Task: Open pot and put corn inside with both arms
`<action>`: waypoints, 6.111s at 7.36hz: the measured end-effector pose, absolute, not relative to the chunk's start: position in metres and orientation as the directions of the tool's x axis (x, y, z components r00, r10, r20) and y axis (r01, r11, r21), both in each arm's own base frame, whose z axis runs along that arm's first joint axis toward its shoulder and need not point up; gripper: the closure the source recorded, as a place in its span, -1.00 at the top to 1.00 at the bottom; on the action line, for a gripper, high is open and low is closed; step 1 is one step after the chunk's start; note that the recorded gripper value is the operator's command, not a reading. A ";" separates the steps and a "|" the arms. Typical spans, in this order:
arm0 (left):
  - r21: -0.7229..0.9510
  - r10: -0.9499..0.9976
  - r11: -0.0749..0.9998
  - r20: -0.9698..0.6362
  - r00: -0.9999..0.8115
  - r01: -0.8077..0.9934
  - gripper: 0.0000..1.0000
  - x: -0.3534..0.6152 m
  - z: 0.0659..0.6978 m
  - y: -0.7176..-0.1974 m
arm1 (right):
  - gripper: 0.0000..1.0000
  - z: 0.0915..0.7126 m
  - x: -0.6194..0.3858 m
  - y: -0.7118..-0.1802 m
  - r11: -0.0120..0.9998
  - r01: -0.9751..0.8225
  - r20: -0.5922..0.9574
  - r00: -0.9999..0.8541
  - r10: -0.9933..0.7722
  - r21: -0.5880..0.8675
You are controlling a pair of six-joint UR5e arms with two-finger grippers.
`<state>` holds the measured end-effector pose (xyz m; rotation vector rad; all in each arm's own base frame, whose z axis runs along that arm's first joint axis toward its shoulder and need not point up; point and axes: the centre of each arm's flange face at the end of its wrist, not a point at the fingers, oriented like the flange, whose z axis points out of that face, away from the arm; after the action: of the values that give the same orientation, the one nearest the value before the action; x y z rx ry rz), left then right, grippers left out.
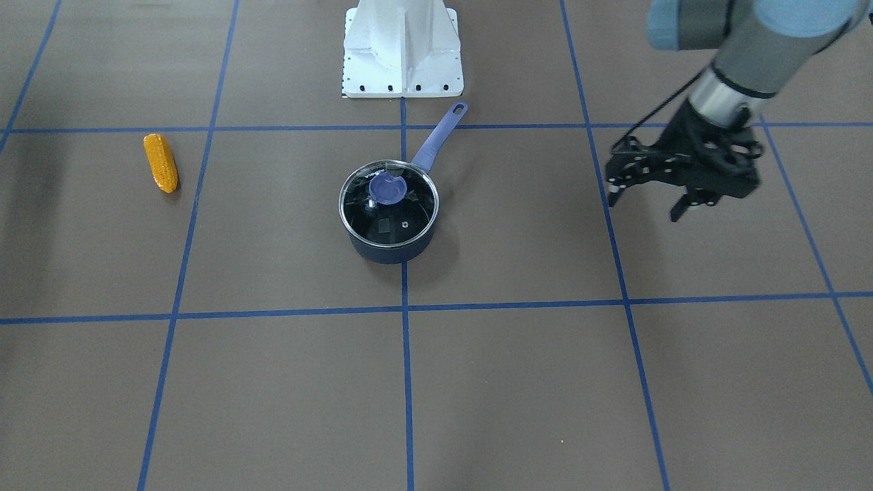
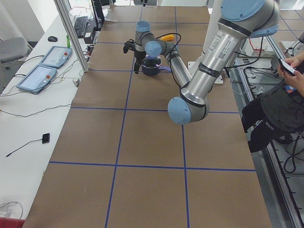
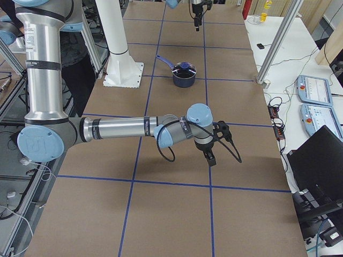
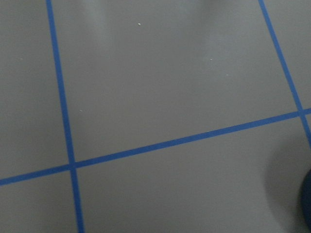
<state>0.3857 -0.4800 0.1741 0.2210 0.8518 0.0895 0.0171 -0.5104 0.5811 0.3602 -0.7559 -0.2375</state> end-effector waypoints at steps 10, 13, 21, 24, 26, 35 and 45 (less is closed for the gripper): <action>0.129 0.055 0.990 -0.748 0.662 0.063 0.97 0.586 0.081 -0.424 | 1.00 0.586 0.017 -0.509 0.917 0.081 0.626 0.707 -0.330 0.392; 0.143 0.058 0.987 -0.746 0.663 0.074 0.92 0.589 0.085 -0.426 | 1.00 0.586 0.017 -0.510 0.916 0.081 0.626 0.706 -0.331 0.393; 0.183 0.073 0.977 -0.768 0.636 0.108 -0.46 0.573 0.073 -0.424 | 1.00 0.582 0.017 -0.514 0.913 0.082 0.623 0.707 -0.336 0.401; 0.289 0.180 0.955 -0.755 0.630 0.073 -0.46 0.509 0.096 -0.425 | 1.00 0.581 0.017 -0.514 0.912 0.082 0.622 0.707 -0.337 0.401; 0.363 0.293 0.932 -0.717 0.632 -0.021 -0.46 0.424 0.156 -0.444 | 1.00 0.581 0.017 -0.514 0.912 0.082 0.622 0.707 -0.337 0.401; 0.531 0.603 0.788 -0.568 0.560 -0.311 -0.39 0.176 0.522 -0.431 | 1.00 0.582 0.016 -0.513 0.913 0.083 0.624 0.705 -0.337 0.399; 0.569 0.630 0.763 -0.550 0.548 -0.307 0.96 0.182 0.624 -0.431 | 1.00 0.582 0.016 -0.513 0.910 0.083 0.621 0.706 -0.341 0.405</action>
<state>0.1821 -0.4312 0.6236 0.4376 0.8169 0.5764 0.0160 -0.5134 0.5818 0.3645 -0.7547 -0.2412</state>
